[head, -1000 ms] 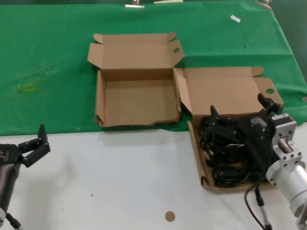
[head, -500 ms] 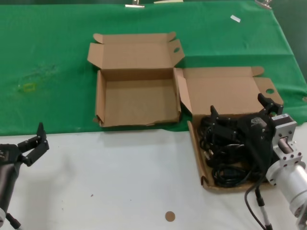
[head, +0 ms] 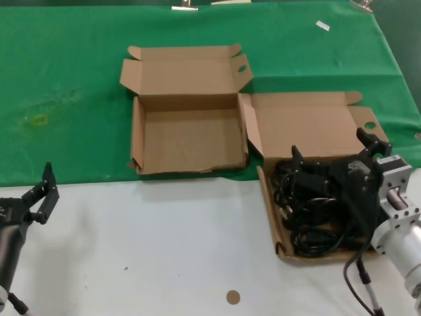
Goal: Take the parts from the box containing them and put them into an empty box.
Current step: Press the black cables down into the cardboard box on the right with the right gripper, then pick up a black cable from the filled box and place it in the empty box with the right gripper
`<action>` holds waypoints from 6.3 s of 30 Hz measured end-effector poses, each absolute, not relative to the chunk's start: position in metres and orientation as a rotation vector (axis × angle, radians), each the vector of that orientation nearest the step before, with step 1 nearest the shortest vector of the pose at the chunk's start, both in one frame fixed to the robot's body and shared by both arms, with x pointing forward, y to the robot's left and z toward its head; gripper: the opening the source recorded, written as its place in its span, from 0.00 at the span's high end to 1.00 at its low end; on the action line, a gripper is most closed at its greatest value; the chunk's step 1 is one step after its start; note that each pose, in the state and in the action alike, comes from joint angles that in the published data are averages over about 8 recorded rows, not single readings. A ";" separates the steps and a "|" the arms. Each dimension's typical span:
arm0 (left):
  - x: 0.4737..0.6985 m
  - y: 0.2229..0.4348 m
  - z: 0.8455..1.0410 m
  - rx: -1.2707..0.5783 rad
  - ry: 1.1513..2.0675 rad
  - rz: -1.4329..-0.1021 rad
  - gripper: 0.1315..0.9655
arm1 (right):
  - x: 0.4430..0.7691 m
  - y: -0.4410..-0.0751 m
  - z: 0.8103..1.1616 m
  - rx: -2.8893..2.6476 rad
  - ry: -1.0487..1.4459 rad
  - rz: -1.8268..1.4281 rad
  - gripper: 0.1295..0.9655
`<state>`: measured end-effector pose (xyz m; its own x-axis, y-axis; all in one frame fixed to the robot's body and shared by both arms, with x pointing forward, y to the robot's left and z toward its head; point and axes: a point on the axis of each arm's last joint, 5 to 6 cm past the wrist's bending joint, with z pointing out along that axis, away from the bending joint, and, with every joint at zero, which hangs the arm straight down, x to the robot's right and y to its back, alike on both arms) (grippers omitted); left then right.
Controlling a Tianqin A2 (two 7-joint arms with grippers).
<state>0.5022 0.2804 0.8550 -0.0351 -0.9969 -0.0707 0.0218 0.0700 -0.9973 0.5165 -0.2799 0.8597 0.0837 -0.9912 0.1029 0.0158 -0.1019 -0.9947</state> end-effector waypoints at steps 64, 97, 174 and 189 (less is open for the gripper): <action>0.502 0.280 0.855 -1.125 1.253 -1.193 0.99 | 0.540 -0.406 0.962 -2.420 0.179 -0.911 0.02; 0.502 0.280 0.855 -1.125 1.253 -1.193 0.99 | 0.592 -0.392 0.955 -2.564 0.060 -0.914 0.64; 0.502 0.280 0.855 -1.125 1.253 -1.193 0.99 | 0.730 -0.167 1.042 -2.368 -0.192 -1.020 0.89; 0.502 0.280 0.855 -1.125 1.253 -1.193 0.99 | 0.748 -0.165 1.034 -2.400 -0.201 -1.055 0.87</action>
<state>0.5022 0.2804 0.8550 -0.0351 -0.9969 -0.0706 0.0218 0.0699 -0.9973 0.7477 -0.1646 1.0339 0.6877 -0.0660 0.7230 0.3277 -0.8604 -0.3902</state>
